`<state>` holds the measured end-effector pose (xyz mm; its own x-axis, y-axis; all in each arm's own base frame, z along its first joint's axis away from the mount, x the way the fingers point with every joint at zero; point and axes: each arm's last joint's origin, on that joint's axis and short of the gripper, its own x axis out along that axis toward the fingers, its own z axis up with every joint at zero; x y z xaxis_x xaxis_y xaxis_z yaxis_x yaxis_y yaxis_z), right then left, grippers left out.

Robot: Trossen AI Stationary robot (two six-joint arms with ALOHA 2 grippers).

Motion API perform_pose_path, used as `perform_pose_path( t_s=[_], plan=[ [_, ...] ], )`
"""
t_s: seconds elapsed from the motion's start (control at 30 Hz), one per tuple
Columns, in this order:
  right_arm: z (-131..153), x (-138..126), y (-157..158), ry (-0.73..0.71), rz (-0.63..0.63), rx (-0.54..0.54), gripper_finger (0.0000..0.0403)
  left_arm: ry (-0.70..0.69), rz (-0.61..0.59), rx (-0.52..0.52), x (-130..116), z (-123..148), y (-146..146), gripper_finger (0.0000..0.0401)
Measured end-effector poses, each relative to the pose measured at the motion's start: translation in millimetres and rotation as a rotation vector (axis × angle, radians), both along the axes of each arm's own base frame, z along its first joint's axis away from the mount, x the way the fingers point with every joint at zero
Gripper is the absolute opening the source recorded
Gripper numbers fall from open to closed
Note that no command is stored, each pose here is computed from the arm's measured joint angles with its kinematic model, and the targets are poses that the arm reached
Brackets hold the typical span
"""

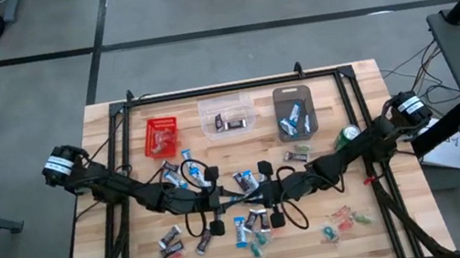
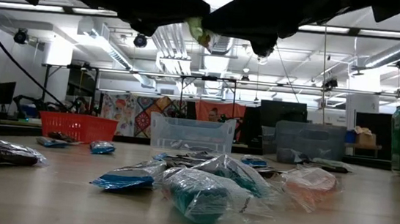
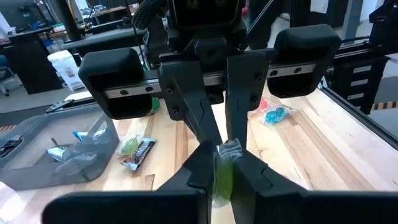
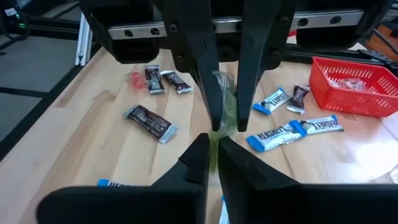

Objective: Sort candy
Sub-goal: Put the green candy into the red bin

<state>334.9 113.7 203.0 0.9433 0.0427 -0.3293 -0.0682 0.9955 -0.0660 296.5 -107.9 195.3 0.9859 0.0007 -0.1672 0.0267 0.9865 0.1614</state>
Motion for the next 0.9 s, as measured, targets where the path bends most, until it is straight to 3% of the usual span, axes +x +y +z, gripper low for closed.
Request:
perform_pose_path(
  t_s=[0.17, 0.3, 0.4, 0.5, 0.63, 0.8, 0.9],
  plan=[
    [3, 3, -6, 0.011, -0.046, 0.037, 0.0082, 0.042, 0.056, 0.020, -3, 3, 3, 0.0015],
    [7, 6, -14, 0.036, -0.168, 0.034, 0.0130, 0.106, 0.166, 0.036, -12, 11, 11, 0.0003],
    [11, 8, -23, 0.089, -0.296, 0.026, 0.0157, 0.191, 0.325, 0.058, -26, 21, 24, 0.0003],
    [15, 9, -30, 0.140, -0.404, 0.018, 0.0176, 0.283, 0.558, 0.082, -46, 30, 45, 0.0003],
    [20, 11, -35, 0.174, -0.449, 0.026, 0.0188, 0.363, 0.867, 0.111, -79, 45, 80, 0.0002],
    [22, 12, -35, 0.172, -0.449, 0.027, 0.0189, 0.407, 1.138, 0.019, -111, 55, 130, 0.0002],
    [21, 12, -35, 0.176, -0.450, 0.025, 0.0189, 0.473, 1.227, -0.085, -121, 51, 158, 0.0002]
  ],
)
